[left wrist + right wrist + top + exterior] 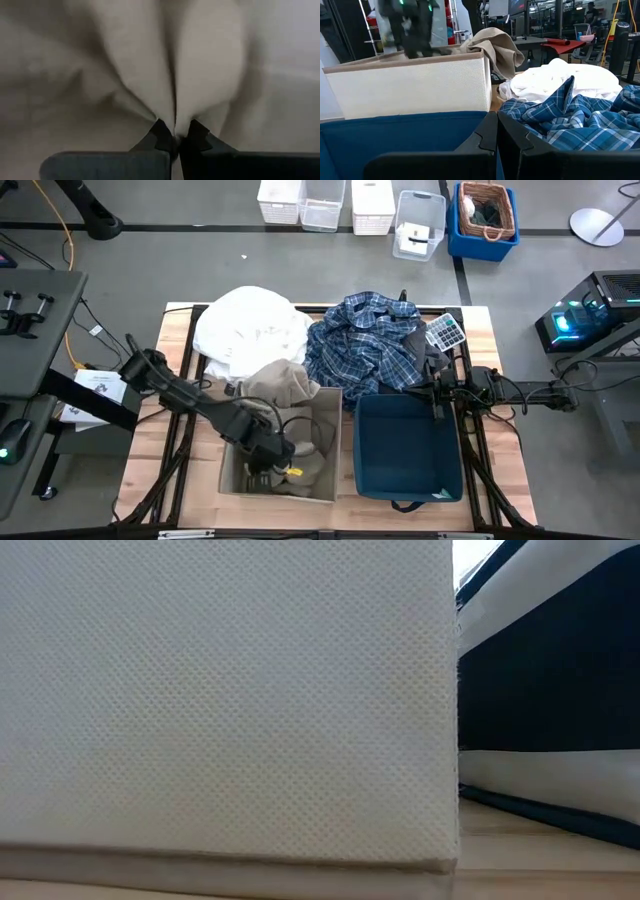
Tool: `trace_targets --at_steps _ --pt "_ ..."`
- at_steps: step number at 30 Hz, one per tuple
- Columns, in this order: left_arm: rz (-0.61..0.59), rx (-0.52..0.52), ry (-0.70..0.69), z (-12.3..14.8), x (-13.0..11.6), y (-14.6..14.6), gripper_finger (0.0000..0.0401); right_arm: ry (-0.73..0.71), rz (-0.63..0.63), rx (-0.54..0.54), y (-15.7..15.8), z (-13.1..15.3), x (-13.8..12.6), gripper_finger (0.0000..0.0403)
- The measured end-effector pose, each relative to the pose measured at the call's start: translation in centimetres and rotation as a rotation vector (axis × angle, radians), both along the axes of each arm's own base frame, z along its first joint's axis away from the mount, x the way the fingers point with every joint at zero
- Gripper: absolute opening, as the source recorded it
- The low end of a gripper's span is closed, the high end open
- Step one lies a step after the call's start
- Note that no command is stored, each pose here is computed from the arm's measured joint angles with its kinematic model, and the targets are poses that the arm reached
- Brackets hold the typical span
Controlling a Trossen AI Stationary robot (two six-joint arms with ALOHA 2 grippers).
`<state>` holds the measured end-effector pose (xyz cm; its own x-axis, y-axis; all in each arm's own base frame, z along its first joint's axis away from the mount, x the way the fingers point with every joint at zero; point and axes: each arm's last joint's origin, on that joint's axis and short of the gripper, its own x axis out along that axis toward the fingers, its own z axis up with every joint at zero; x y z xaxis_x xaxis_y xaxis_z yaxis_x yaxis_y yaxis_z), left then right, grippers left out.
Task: Sort clothes
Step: Put the brown shorts into the white laundry bin
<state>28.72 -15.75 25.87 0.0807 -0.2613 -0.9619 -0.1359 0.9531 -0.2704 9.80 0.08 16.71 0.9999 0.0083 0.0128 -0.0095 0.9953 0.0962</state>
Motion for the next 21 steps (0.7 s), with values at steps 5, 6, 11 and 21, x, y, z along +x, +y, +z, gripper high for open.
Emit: trace_targets --at_steps 5,6,11,21 --pt "0.158 0.043 0.147 -4.9 -1.5 0.8 0.0014 0.000 0.000 0.000 0.0 0.0 0.0 0.0000" --pt "0.172 0.050 0.160 -5.3 -1.7 0.9 0.0021 0.000 0.000 0.000 0.0 0.0 0.0 0.0000" --pt "0.098 0.020 0.085 -4.5 -1.3 0.4 0.0077 0.000 0.000 0.000 0.0 0.0 0.0 0.0000" --pt "-0.048 -0.045 -0.221 7.5 -0.3 0.5 0.0194 0.001 0.000 0.000 0.0 0.0 0.0 0.0000"
